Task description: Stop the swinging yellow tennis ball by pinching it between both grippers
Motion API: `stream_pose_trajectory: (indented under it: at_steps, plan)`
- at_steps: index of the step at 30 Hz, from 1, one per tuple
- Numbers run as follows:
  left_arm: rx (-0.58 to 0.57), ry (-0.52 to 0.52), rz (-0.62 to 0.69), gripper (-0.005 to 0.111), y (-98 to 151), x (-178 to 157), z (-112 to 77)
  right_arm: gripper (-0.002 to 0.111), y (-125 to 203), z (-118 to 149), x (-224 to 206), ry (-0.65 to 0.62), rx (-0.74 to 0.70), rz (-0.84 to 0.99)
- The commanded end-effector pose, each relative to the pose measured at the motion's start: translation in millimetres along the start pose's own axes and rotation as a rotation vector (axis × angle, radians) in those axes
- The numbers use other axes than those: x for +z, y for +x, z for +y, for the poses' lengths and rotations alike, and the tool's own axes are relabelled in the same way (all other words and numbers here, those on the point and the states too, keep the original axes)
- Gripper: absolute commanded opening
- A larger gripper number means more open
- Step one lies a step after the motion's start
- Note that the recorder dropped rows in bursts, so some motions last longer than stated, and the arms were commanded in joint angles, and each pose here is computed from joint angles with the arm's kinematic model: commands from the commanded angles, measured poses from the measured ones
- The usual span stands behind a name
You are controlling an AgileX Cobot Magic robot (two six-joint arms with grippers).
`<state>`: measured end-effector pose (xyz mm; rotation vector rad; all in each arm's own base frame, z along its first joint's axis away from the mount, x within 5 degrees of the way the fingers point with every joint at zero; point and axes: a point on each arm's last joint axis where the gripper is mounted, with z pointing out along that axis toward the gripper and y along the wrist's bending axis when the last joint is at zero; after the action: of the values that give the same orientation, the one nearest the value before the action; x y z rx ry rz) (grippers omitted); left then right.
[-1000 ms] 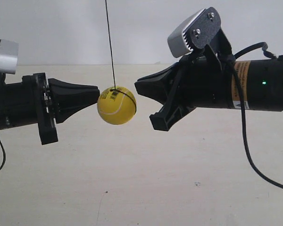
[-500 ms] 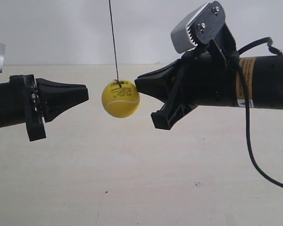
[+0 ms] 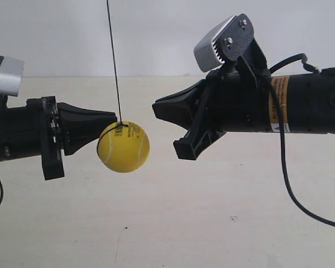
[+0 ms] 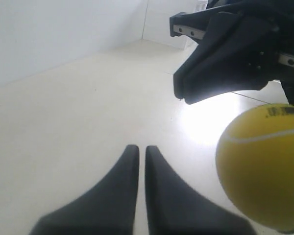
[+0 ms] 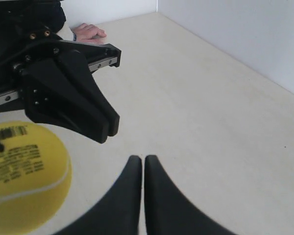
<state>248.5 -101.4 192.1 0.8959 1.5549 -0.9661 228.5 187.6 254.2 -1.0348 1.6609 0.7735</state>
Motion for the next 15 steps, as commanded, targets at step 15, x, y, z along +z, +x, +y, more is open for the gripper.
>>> stream_pose_trajectory:
  at_steps: [15]
  plan:
    - [-0.025,-0.026,0.003,0.005,2,-10,6.6,0.0,-2,0,0,-0.008,0.003,-0.01]
